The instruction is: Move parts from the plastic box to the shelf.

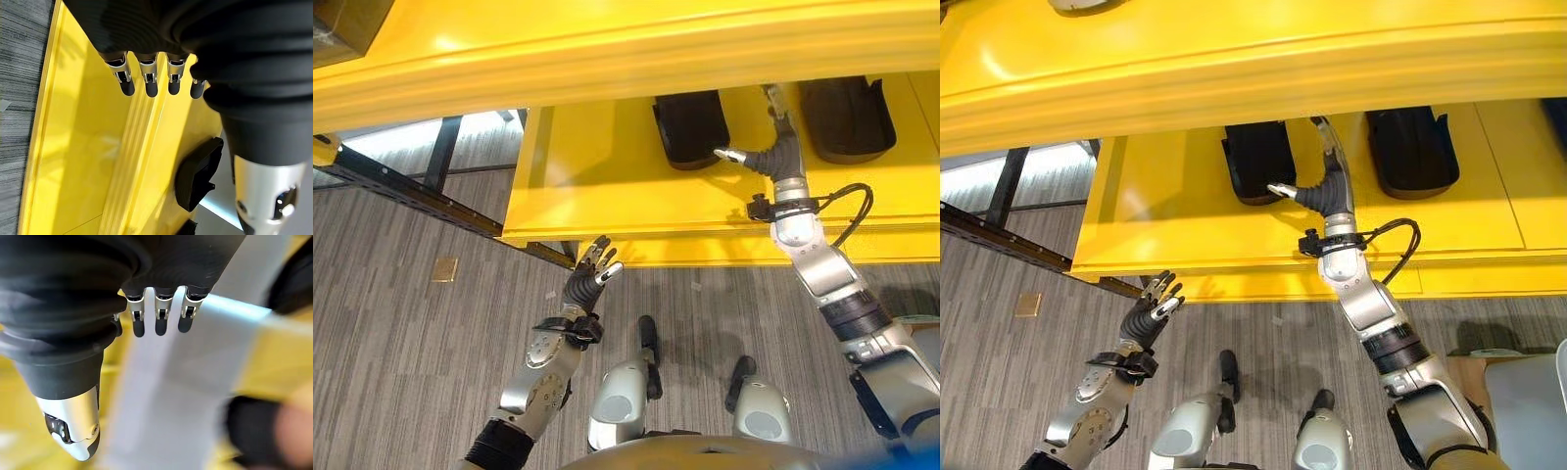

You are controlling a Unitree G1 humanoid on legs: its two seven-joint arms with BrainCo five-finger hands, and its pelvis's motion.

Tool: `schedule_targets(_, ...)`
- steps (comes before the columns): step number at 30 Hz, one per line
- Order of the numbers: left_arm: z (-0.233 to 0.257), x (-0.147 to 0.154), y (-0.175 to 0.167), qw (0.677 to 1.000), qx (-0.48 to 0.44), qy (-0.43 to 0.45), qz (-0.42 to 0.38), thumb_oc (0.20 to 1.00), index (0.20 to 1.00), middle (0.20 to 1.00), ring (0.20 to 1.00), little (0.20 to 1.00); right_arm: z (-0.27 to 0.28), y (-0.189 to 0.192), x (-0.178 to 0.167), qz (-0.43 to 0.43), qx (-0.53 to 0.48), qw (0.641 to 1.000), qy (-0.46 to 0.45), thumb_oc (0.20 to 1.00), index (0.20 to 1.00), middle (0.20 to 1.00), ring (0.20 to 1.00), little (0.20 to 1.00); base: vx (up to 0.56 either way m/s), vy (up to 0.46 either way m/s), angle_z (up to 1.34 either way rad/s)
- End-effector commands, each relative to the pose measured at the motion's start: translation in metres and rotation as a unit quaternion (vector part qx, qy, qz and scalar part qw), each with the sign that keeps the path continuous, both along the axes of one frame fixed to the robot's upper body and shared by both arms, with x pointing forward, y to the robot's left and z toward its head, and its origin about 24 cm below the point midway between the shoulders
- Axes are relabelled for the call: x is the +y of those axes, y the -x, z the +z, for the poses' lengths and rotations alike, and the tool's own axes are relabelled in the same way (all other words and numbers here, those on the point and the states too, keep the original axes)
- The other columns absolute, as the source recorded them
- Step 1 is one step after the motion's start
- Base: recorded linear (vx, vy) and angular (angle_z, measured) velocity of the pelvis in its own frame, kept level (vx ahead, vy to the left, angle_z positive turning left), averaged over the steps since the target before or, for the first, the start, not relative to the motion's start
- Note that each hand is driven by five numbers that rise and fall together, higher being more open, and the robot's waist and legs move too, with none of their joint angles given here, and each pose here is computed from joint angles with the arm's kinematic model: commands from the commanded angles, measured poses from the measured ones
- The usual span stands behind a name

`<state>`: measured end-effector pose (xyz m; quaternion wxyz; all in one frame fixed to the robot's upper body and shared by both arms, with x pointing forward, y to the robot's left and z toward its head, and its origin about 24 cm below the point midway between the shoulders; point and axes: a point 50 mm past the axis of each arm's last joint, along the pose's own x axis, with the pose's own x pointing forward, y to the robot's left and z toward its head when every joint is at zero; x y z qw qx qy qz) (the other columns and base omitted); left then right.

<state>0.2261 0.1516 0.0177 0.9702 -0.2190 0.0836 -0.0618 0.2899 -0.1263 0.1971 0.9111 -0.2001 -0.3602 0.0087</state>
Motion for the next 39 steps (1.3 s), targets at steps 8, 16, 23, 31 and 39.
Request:
schedule_targets(8,0.023,0.019,0.007,0.995,-0.07,0.019,0.069,1.0,1.0,1.0,1.0,1.0,-0.021,0.058,-0.002,0.091,-0.03,0.994,0.049,1.0,1.0,1.0,1.0,1.0,-0.07,0.067,-0.06)
schedule_targets(16,0.026,0.034,0.011,0.992,-0.087,0.032,0.087,1.0,1.0,1.0,1.0,1.0,-0.073,0.058,-0.046,0.05,0.173,0.983,-0.04,1.0,1.0,1.0,1.0,1.0,-0.11,0.044,-0.08)
schedule_targets(23,0.039,0.043,0.011,0.986,-0.12,0.031,0.112,1.0,1.0,1.0,1.0,1.0,-0.083,0.076,-0.067,-0.058,0.137,0.988,-0.029,1.0,1.0,1.0,1.0,1.0,-0.1,0.039,-0.19)
schedule_targets(31,0.045,0.04,0.013,0.985,-0.154,-0.008,0.081,1.0,1.0,1.0,1.0,1.0,-0.094,0.078,-0.07,-0.038,0.188,0.98,-0.043,1.0,1.0,1.0,1.0,1.0,-0.21,-0.099,-1.17)
schedule_targets(39,0.044,0.034,0.011,0.98,-0.174,-0.003,0.1,1.0,1.0,1.0,1.0,1.0,-0.106,0.064,-0.066,-0.074,0.23,0.97,0.002,1.0,1.0,1.0,1.0,1.0,0.01,-0.27,-0.76)
